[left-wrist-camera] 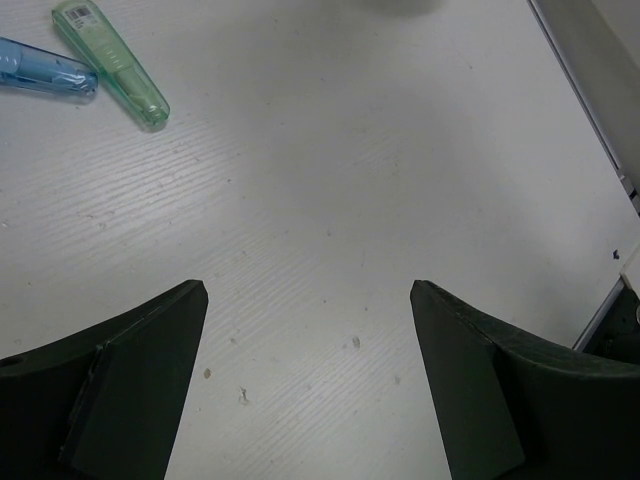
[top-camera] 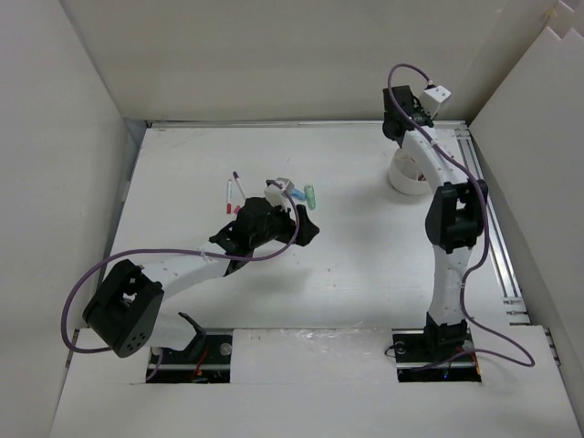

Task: Sort the stationery into containers
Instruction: Place the stationery in the storage box.

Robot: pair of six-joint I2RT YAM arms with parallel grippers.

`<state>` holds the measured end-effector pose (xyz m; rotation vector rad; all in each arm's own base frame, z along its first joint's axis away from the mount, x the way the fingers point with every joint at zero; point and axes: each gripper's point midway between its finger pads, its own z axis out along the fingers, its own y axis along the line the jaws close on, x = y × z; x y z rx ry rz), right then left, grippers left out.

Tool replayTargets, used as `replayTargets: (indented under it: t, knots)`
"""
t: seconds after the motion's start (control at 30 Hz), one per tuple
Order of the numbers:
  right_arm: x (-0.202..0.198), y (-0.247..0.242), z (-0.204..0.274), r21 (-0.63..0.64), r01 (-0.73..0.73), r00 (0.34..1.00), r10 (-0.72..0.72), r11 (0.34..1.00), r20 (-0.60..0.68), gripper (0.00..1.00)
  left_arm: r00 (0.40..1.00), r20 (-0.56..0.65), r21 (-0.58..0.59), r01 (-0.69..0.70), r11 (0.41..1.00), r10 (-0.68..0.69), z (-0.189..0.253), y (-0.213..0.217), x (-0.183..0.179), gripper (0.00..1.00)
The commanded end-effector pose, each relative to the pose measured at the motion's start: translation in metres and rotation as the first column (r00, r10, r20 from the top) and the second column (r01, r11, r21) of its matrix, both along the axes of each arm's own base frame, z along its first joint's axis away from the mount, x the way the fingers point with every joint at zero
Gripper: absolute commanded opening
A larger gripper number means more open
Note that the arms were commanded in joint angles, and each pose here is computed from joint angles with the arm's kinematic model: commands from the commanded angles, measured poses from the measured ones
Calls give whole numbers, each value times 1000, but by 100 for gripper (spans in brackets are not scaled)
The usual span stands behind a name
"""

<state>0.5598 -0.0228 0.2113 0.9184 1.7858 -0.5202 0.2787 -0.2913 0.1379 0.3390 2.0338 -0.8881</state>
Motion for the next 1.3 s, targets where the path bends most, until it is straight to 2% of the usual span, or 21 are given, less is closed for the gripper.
replayTargets:
  t: [0.0,0.37,0.6,0.73,0.93,0.97,1.07,1.13,1.27]
  knots:
    - [3,-4,7,-66,36,999,-36,997,10,1,999,46,-26,13,1000,-12,17,-3,2,81]
    - [14,2,-7,-80,29,1000,-30,996,-4,1,999,46,-26,13,1000,-12,17,-3,2,81]
    - [15,7,-24,-88,18,999,-21,996,-35,7,999,46,-26,13,1000,-12,17,-3,2,81]
    - [16,13,-29,-87,9,999,-12,996,-34,21,999,48,-24,5,1000,-4,17,-2,3,81]
    - [17,14,-24,-77,3,1000,-4,997,-17,33,999,42,0,-34,999,34,12,2,9,81]
    - [17,14,-19,-75,4,1000,-4,997,-8,38,999,35,6,-34,999,34,9,2,9,81]
    - [13,19,-18,-77,-6,1000,5,997,-16,45,997,29,33,-73,997,72,4,7,14,81]
    - [12,20,-15,-64,-9,1000,8,998,-6,53,994,31,48,-102,994,101,2,11,18,81]
    - [7,38,3,47,-71,997,69,996,41,56,982,34,102,-187,977,185,-3,22,31,81]
